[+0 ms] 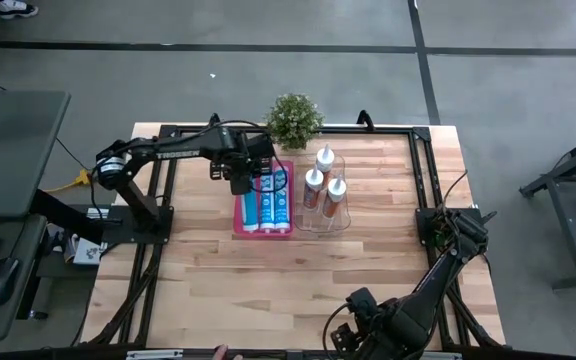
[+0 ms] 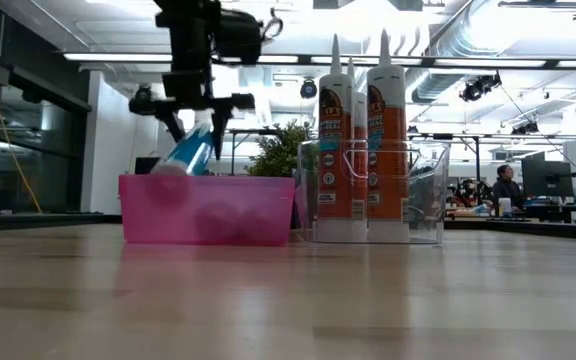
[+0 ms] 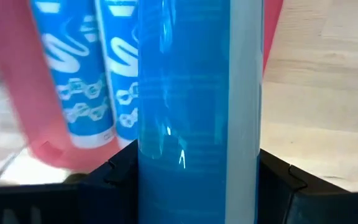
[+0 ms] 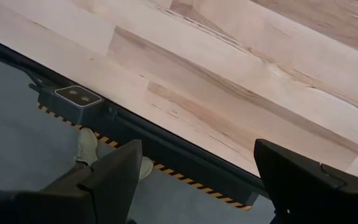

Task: Pick & place silicon tubes, Sealant and Lysol wipes
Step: Put the blue sealant into the pink bin, then return to Home Position

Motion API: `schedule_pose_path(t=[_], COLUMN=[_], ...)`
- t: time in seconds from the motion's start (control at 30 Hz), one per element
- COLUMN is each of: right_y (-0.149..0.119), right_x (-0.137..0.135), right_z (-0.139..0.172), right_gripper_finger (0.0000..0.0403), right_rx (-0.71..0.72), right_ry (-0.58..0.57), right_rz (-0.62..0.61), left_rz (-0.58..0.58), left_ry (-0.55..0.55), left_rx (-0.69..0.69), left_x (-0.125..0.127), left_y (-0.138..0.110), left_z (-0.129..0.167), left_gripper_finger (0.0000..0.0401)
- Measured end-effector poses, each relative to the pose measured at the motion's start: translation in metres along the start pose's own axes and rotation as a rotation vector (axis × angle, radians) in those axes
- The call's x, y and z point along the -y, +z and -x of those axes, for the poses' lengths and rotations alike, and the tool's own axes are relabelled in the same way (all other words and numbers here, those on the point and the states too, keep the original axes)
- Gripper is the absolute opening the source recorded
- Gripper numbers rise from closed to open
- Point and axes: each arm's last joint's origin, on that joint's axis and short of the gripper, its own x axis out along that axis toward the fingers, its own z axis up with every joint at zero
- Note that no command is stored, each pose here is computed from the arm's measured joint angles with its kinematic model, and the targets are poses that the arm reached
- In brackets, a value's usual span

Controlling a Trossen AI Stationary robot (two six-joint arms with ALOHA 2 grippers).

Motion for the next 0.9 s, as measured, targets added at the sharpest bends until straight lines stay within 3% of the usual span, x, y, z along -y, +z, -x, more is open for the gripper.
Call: schedule_pose_path(t=[0.2,0.37,0.5,0.73,0.9], right_y=[0.000,0.000,0.000,0.001,0.005], right_x=[0.000,0.000,0.000,0.001,0.007], right_z=[0.000,0.000,0.000,0.000,0.006], right_gripper_finger=[0.0306,0.0306,0.0306,0.0306,0.0306], right_rx=[0.000,-0.001,-0.001,0.023,0.077], right_ry=[0.002,0.003,0.003,-0.010,-0.026], right_rz=[0.003,0.003,0.003,0.005,0.013], left_rz=[0.005,0.033,0.088,0.174,0.233], left_ry=[-0.012,0.040,0.042,0.024,0.115], left_rx=[0.011,0.070,0.101,0.040,0.073], left_x=[-0.004,-0.007,-0.007,-0.006,0.001], left_y=[0.000,0.001,0.002,0.001,0.006], left_z=[-0.009,-0.008,-0.008,-0.007,0.020], left_gripper_finger=[0.0200,0.0273,0.0294,0.0265,0.0196])
